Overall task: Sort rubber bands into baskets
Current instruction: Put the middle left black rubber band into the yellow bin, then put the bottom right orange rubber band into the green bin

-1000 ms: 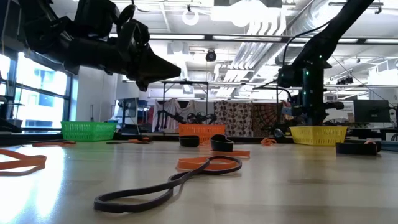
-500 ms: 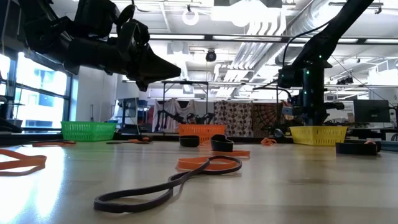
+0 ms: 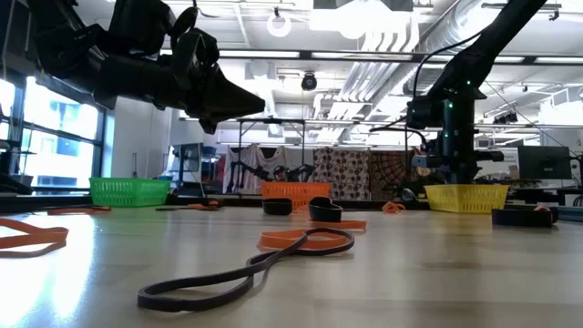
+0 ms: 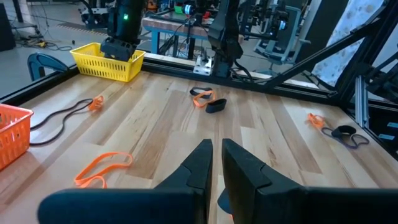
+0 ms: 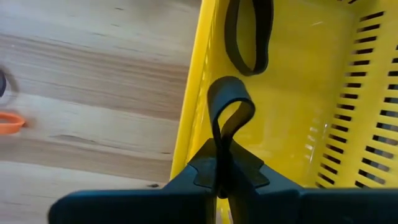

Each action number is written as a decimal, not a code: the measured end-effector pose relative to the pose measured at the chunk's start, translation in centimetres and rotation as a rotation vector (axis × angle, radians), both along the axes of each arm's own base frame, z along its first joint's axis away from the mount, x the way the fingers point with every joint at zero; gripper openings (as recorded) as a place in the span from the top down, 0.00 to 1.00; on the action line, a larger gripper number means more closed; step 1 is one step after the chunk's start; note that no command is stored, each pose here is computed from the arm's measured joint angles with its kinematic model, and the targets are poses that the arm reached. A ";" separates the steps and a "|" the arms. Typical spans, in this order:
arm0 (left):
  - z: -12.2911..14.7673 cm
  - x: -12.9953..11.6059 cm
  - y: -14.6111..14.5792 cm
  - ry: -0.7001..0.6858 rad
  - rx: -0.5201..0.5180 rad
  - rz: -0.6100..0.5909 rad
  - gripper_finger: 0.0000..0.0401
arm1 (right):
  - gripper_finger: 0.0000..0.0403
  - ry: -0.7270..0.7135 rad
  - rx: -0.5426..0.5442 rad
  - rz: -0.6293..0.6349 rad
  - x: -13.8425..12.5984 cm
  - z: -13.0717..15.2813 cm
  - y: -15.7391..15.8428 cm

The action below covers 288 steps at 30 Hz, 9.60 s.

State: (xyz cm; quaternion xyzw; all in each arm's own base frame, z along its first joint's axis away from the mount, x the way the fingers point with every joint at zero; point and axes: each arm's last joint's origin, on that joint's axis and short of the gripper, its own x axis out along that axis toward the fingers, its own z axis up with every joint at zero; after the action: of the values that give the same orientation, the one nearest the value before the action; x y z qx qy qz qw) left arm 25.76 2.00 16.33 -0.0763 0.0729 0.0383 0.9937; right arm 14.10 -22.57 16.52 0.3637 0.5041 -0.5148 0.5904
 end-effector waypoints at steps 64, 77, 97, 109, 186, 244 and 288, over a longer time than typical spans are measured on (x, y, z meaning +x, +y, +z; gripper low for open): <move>-0.1 0.0 -0.1 0.007 0.034 -0.010 0.94 | 0.79 -0.019 -0.113 -0.050 0.2 3.5 -1.1; -0.1 0.0 -0.1 0.007 0.034 -0.010 0.94 | 0.90 -0.042 -0.096 0.068 1.5 3.5 -0.4; -0.2 0.0 -0.1 0.025 0.032 -0.010 0.94 | 0.98 0.068 -0.157 -0.072 0.7 2.0 -1.9; -0.2 0.0 -0.1 0.026 0.029 -0.011 0.94 | 0.98 -0.014 -0.216 -0.036 2.0 2.3 -2.2; -0.6 -0.1 -0.2 0.063 0.043 -0.019 0.94 | 1.00 -0.213 -0.383 0.474 5.6 7.3 10.5; -0.7 -0.1 -0.2 0.073 0.065 -0.023 0.94 | 0.58 0.119 0.388 1.103 4.2 3.0 45.3; -0.7 -0.1 -0.2 0.073 0.064 -0.022 0.94 | 0.99 0.200 0.336 1.243 5.5 0.4 45.3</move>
State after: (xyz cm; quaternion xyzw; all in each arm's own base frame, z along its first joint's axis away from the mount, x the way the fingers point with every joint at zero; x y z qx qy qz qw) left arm 25.65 1.78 15.66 -0.0423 0.1087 0.0324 0.9926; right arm 19.60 22.73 16.96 0.0421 0.7466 -0.0226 0.6635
